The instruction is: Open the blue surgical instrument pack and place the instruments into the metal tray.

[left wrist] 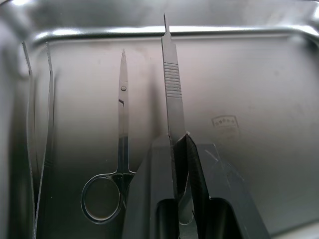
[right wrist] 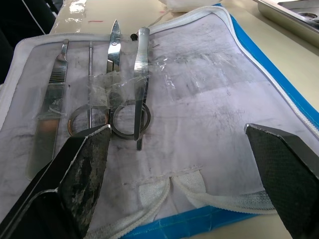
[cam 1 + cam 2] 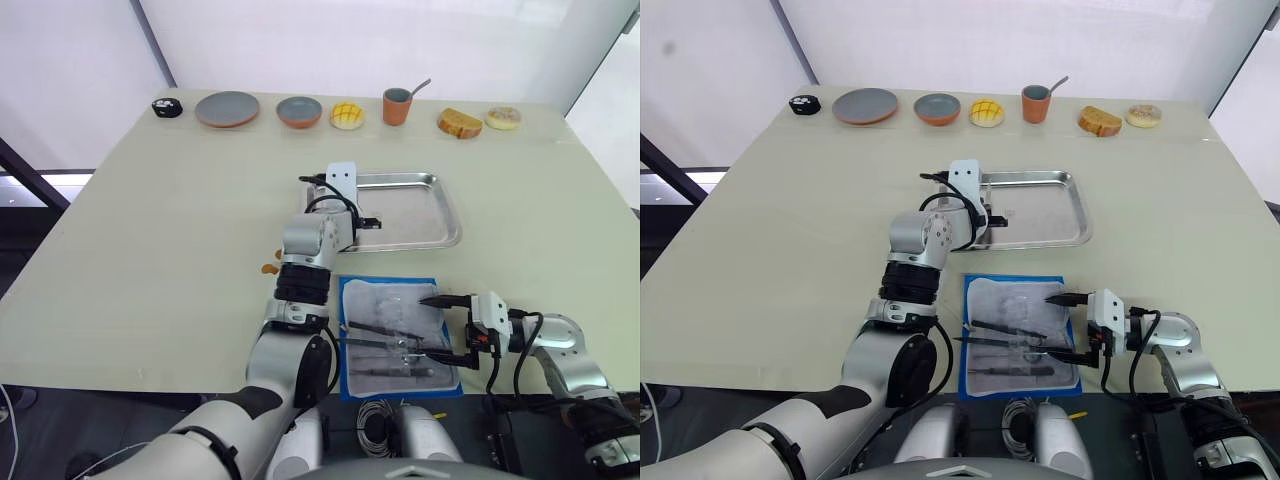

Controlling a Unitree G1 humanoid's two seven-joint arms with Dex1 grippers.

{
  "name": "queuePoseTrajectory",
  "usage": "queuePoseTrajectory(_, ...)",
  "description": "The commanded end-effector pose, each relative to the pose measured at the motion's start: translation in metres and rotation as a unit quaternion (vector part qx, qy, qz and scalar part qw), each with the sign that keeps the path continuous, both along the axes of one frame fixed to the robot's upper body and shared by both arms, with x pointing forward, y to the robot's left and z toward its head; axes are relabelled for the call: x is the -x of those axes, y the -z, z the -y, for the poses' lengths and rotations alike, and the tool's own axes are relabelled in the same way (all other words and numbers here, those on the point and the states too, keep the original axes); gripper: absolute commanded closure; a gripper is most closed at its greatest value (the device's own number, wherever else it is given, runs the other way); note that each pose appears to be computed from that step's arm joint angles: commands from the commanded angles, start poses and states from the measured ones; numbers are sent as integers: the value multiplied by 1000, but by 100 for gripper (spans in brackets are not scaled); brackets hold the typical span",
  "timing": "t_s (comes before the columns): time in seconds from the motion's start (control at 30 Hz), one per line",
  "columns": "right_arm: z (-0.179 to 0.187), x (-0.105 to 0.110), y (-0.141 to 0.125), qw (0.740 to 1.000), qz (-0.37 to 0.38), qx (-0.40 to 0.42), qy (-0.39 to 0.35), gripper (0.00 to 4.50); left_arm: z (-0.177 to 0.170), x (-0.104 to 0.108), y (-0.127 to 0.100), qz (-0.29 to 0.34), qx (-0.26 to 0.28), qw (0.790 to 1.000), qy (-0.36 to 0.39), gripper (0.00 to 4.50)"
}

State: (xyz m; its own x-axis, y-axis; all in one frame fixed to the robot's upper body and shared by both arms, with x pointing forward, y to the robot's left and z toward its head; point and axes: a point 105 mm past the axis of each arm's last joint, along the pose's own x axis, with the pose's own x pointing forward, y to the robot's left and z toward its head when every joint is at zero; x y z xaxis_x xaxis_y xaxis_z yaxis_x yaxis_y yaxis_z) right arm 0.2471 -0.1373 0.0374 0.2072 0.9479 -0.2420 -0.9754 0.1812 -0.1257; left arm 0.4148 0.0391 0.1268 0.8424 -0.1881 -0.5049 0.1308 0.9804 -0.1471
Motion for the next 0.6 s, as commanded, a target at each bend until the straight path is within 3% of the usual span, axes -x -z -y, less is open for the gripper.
queuePoseTrajectory(0.03, 5, 22, 45, 994, -96, 50, -2, 0, 28, 4, -14, 11, 29, 999, 29, 447)
queuePoseTrajectory(0.13, 5, 22, 44, 994, -95, 51, -2, 0, 30, 4, -13, 7, 35, 999, 31, 447)
queuePoseTrajectory(0.17, 5, 22, 44, 994, -95, 51, -2, 0, 30, 4, -13, 6, 35, 999, 32, 364)
queuePoseTrajectory(0.27, 6, 21, 44, 994, -95, 52, -1, 0, 31, 5, -12, 1, 40, 999, 33, 247)
queuePoseTrajectory(0.3, 6, 21, 44, 994, -94, 52, -1, 0, 32, 5, -11, 1, 41, 999, 35, 233)
queuePoseTrajectory(0.37, 6, 21, 44, 994, -94, 53, 0, 0, 33, 6, -12, 2, 43, 998, 38, 162)
queuePoseTrajectory(0.5, 6, 20, 44, 994, -93, 52, 1, 0, 42, 10, -23, 19, 85, 994, 72, 162)
queuePoseTrajectory(0.6, 6, 19, 43, 994, -92, 51, 2, 0, 51, 18, -50, 68, 167, 973, 144, 162)
